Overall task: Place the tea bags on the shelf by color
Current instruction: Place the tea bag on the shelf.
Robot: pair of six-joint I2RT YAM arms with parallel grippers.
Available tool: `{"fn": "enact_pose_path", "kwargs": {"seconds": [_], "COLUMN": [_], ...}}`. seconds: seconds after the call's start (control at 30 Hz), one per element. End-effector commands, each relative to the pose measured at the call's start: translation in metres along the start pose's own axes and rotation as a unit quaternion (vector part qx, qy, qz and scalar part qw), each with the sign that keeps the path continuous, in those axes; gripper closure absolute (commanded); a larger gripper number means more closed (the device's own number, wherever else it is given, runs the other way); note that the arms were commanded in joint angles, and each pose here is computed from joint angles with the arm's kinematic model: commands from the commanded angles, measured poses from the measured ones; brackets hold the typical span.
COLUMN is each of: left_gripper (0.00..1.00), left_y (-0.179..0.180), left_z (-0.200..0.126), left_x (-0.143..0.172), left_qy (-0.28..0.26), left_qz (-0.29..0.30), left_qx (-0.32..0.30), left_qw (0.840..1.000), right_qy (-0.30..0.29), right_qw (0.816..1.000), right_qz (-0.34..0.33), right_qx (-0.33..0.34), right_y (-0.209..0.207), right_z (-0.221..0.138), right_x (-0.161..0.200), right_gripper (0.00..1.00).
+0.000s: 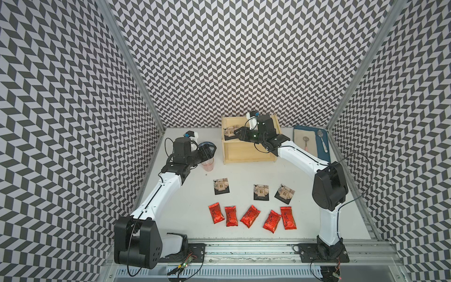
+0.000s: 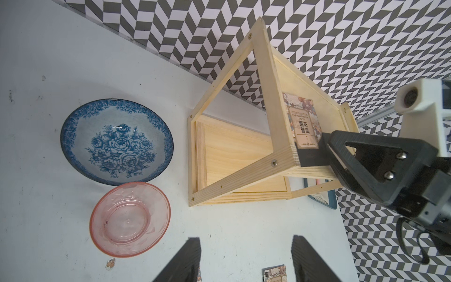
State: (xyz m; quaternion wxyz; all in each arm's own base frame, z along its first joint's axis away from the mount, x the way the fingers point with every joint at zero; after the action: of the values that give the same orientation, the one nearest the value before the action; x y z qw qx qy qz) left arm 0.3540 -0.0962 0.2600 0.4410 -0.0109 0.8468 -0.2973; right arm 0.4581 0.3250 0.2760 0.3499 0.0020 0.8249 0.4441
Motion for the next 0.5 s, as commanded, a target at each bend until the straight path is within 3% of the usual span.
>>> {"fn": "enact_pose_path", "kwargs": {"seconds": [0.0, 0.47], "left_gripper": [0.36, 0.36], "left_y": [-0.0046, -0.0053], "left_z": [-0.0069, -0.0072], "left_x": [-0.0063, -0.0054], "left_qy": [-0.018, -0.019], "left_qz": [0.007, 0.006], "left_qx": [0.013, 0.016], "left_qw": [1.0, 1.0], "right_qy": [-0.005, -0.019], "right_qw": [1.0, 0.998], "right_qz": [-0.015, -0.05], "right_qx": [-0.004, 0.039], "right_y": [0.0032, 0.0027], "right_z": [0.0048, 0.0017], "right_x": [-0.0046, -0.0101], "right_gripper": [0.6, 0.56]}}
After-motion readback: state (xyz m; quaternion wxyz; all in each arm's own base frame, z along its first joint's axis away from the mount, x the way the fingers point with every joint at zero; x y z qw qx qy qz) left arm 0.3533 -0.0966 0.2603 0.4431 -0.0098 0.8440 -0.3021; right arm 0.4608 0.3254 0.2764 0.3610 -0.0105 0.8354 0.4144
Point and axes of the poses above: each gripper's point midway between its finger pads, its own z axis out along the fingers, its own y axis along the line the jaws close on, x = y × z, the point moved 5 cm from there along -z, back along the fingers, and after that the axes turned 10 degrees about z, right-handed, at the moved point
